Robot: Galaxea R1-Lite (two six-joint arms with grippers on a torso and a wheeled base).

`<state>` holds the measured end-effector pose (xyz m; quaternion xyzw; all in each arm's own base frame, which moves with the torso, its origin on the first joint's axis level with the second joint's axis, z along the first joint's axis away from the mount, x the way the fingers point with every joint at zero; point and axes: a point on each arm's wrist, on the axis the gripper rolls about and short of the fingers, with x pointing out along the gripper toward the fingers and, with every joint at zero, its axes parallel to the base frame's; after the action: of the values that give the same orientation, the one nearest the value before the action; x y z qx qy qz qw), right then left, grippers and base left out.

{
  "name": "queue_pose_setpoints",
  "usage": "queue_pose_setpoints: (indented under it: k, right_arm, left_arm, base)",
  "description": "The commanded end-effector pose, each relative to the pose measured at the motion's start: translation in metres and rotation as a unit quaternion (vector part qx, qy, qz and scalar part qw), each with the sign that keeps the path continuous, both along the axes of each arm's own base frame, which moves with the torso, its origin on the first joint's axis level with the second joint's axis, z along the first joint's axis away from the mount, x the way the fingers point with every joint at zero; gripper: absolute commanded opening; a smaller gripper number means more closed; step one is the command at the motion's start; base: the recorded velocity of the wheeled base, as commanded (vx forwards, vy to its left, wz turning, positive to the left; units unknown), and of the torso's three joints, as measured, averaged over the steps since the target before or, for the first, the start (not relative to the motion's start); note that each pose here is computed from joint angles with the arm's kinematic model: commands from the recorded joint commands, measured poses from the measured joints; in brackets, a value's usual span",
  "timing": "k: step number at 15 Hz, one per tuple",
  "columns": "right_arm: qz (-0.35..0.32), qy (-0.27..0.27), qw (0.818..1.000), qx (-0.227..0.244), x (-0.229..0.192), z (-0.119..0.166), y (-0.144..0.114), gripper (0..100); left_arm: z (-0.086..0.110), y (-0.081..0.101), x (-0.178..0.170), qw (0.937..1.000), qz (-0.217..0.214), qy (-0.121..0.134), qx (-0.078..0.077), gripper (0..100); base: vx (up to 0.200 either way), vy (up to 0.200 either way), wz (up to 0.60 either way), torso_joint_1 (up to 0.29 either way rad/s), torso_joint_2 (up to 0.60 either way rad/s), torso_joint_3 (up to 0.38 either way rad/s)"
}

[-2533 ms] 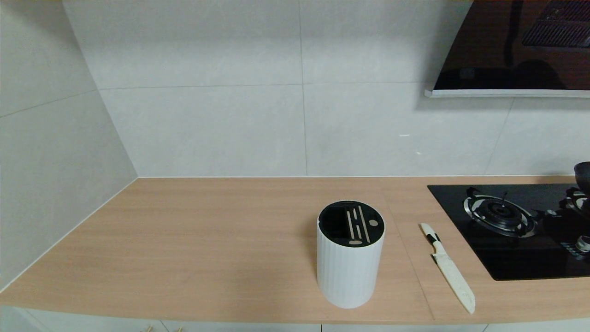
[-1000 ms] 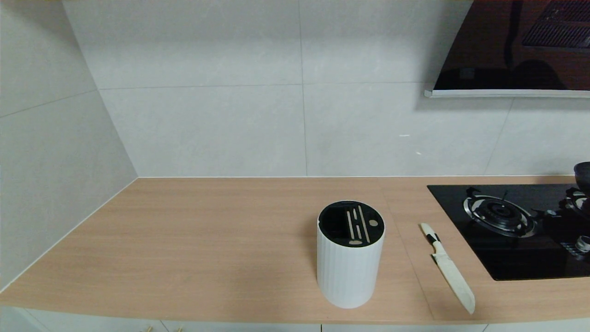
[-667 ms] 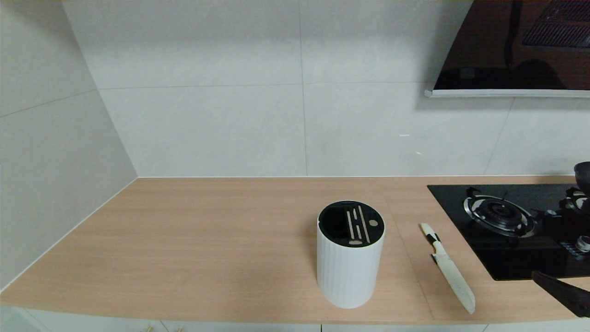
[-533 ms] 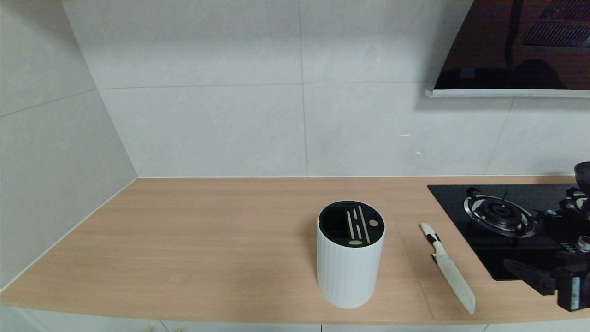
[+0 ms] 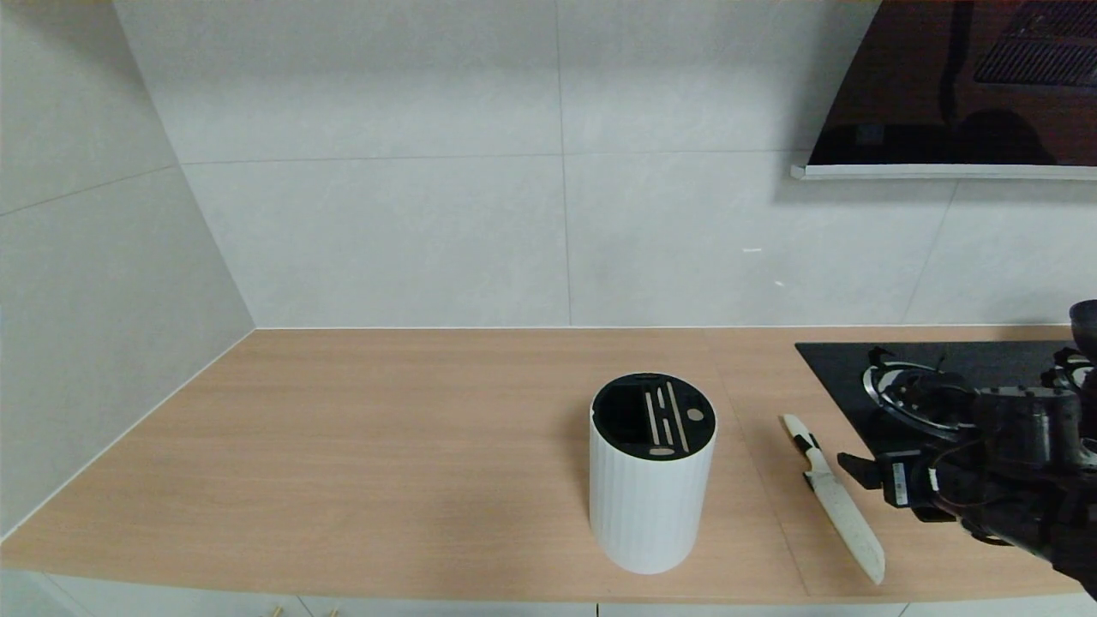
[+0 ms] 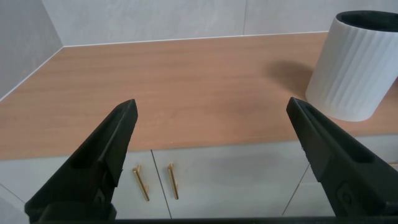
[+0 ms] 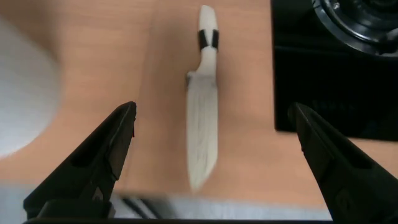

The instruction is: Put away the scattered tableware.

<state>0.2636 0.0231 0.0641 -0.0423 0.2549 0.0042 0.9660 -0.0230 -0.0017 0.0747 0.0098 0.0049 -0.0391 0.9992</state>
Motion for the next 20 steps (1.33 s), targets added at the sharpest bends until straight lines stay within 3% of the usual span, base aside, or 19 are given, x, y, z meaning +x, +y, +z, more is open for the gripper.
queue_pose_setpoints:
  k: [1,7,13,20]
  right_arm:
    - [0.003,0.039,0.999,-0.007,0.019,-0.032,0.006,100]
    - [0.01,0.072,0.997,-0.009,0.035,-0.067,0.011,100]
    - [0.007,0.044,0.999,-0.007,0.057,-0.1,0.013,100]
    - [-0.017,0.037,0.999,0.02,0.067,-0.104,0.001,100]
  left_arm:
    - [0.0,0.0,0.0,1.0,0.0,0.0,0.0,100]
    - [0.0,0.0,0.0,1.0,0.0,0.0,0.0,100]
    - [0.0,0.0,0.0,1.0,0.0,0.0,-0.001,100]
    - [0.0,0.0,0.0,1.0,0.0,0.0,-0.001,100]
  base:
    - [0.0,0.0,0.0,0.0,0.0,0.0]
    - [0.0,0.0,0.0,0.0,0.0,0.0]
    - [0.0,0.0,0.0,0.0,0.0,0.0]
    - [0.0,0.0,0.0,0.0,0.0,0.0]
